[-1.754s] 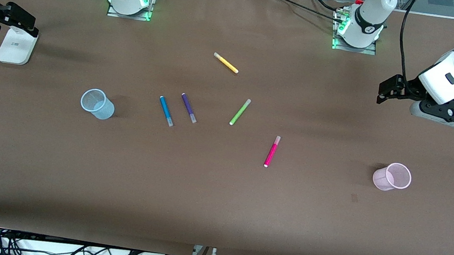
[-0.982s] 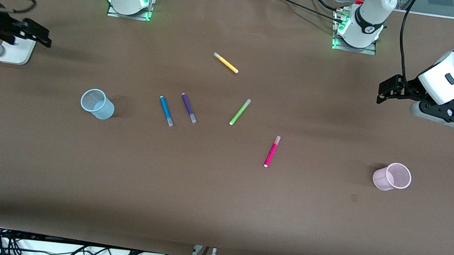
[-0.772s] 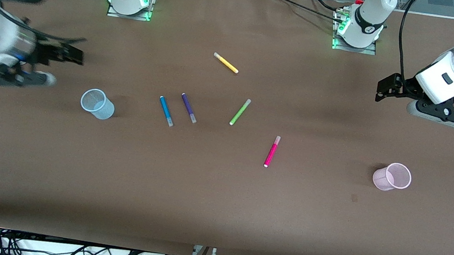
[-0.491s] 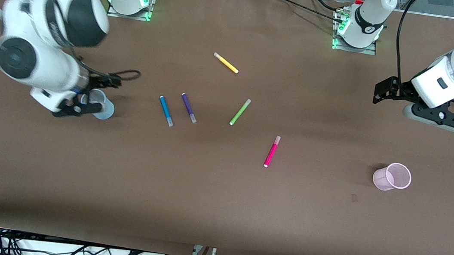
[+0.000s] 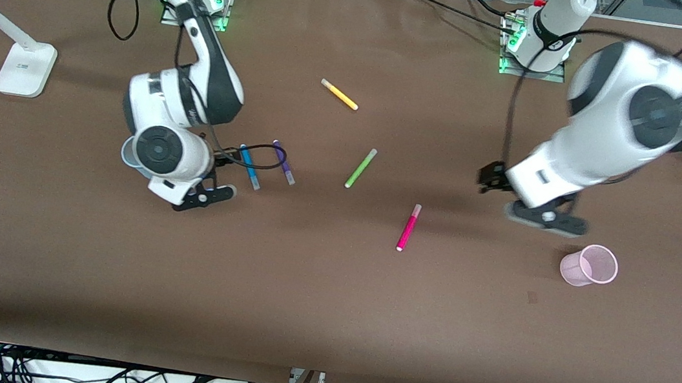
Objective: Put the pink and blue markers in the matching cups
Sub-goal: 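Grasp the pink marker with the left gripper while the right gripper grasps blue, then carry pink to the pink cup while the right gripper carries blue to its cup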
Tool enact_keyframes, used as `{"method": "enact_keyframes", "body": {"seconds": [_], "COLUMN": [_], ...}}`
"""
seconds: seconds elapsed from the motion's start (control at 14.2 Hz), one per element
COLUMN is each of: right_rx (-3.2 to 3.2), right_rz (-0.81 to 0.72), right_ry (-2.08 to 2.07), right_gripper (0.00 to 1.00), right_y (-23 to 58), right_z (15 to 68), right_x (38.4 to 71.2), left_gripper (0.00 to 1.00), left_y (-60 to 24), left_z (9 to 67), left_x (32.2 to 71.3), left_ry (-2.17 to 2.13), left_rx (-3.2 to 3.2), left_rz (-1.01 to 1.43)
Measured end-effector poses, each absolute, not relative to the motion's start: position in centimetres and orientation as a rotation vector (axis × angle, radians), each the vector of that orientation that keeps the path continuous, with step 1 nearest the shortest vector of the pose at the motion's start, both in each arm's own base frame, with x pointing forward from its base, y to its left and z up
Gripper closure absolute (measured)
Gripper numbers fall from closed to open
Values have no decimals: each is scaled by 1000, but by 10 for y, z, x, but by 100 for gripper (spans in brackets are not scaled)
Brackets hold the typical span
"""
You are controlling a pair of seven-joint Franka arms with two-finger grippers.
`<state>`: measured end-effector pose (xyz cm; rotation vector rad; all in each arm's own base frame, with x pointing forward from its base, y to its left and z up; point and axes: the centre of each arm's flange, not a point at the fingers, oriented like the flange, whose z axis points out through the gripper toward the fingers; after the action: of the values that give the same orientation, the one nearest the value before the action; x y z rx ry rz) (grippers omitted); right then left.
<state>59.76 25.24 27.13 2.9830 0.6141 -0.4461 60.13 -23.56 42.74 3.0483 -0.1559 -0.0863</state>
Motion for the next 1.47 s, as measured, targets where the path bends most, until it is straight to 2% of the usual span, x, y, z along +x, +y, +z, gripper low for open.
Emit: {"method": "enact_keyframes", "body": {"seconds": [0.21,0.42,0.56,0.63,0.7,0.77,0.91,1.05,1.12,1.19,1.26,1.47], "right_rx": [2970,2959,2957,2957,2957,2958,2961,2963,2967,2970,2972,2977], "right_rz": [-426,-412,-410,-404,-396,-382,-356,-345,-343,-339,-326,-279], "right_ry": [658,690,676,668,667,669,674,669,669,671,669,770], "right_gripper": [0,0,0,6,6,11,35,55,63,76,84,83], "right_y": [269,283,289,293,297,301,307,308,309,310,309,279], "right_z": [234,209,195,188,183,178,169,172,174,175,178,236], "right_x": [587,581,577,576,574,573,571,572,572,572,575,605], "left_gripper": [0,0,0,0,0,0,0,0,6,19,29,58], "left_y": [-301,-323,-322,-322,-324,-327,-335,-340,-341,-340,-340,-344], "left_z": [334,249,210,196,186,176,163,163,164,165,166,171], "left_x": [589,590,591,591,591,591,587,585,585,587,588,589], "left_ry": [-142,-95,-85,-82,-82,-84,-96,-103,-103,-101,-99,-107], "left_rx": [3098,3098,3098,3097,3093,3086,3080,3078,3078,3078,3078,3070], "left_rz": [-191,-193,-207,-209,-194,-170,-152,-145,-143,-140,-136,-124]}}
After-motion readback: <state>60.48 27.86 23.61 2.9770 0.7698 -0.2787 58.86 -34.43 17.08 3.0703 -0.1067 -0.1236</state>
